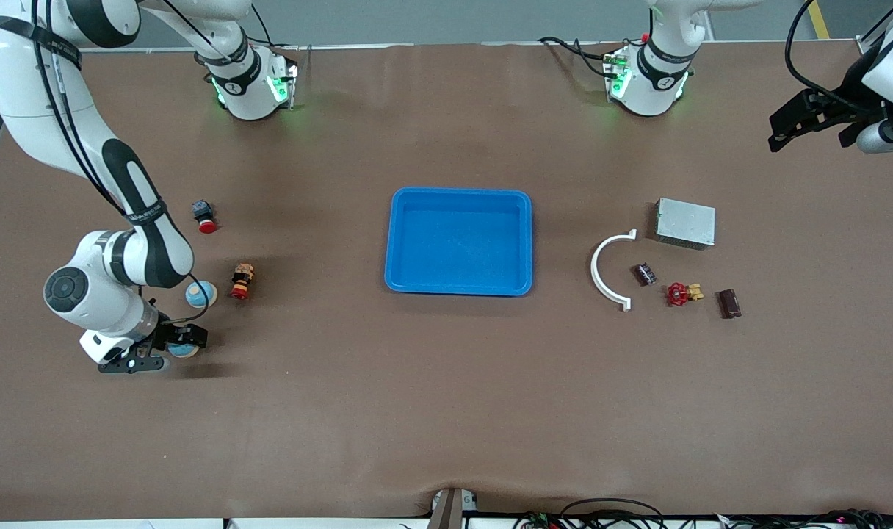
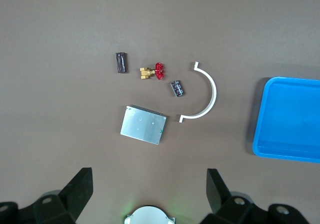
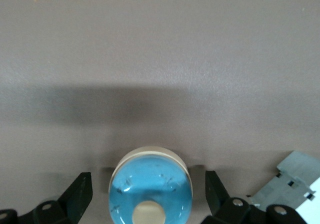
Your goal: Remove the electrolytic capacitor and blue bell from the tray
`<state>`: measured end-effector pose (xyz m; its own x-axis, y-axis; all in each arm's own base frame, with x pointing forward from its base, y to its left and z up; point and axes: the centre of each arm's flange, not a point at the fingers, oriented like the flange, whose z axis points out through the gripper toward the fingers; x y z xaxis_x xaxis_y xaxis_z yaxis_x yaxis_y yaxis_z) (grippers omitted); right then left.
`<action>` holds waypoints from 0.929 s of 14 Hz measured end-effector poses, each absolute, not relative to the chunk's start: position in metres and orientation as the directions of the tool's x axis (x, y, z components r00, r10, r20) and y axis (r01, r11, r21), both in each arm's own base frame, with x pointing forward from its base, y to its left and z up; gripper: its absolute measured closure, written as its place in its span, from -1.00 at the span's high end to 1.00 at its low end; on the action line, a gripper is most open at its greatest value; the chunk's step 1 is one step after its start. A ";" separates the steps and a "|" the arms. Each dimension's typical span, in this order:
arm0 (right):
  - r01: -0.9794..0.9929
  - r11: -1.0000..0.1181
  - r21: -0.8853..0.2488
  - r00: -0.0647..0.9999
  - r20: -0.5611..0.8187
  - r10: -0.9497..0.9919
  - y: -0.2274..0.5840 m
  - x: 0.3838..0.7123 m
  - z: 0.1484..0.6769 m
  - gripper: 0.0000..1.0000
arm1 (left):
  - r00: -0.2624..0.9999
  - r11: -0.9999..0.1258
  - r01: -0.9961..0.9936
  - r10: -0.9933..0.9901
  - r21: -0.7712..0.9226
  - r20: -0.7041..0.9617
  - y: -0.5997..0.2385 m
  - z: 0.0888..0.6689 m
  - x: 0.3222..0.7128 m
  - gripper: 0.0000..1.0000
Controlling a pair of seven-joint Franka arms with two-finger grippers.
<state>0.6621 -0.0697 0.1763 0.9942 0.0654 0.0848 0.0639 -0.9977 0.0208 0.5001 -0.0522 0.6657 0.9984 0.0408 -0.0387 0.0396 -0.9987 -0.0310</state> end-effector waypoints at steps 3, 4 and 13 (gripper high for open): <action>0.073 -0.997 0.022 0.997 0.039 0.073 -0.067 0.666 0.197 1.00 | 0.998 -0.999 0.038 0.040 -0.031 -0.039 -0.053 0.666 0.500 1.00; 0.076 -0.997 0.023 0.997 0.011 0.076 -0.065 0.667 0.214 1.00 | 0.998 -0.999 0.038 0.039 -0.031 -0.039 -0.053 0.665 0.500 1.00; -0.034 -0.999 0.002 0.994 -0.108 -0.034 -0.030 0.634 0.388 1.00 | 0.998 -0.999 0.039 0.041 -0.031 -0.042 -0.052 0.664 0.500 1.00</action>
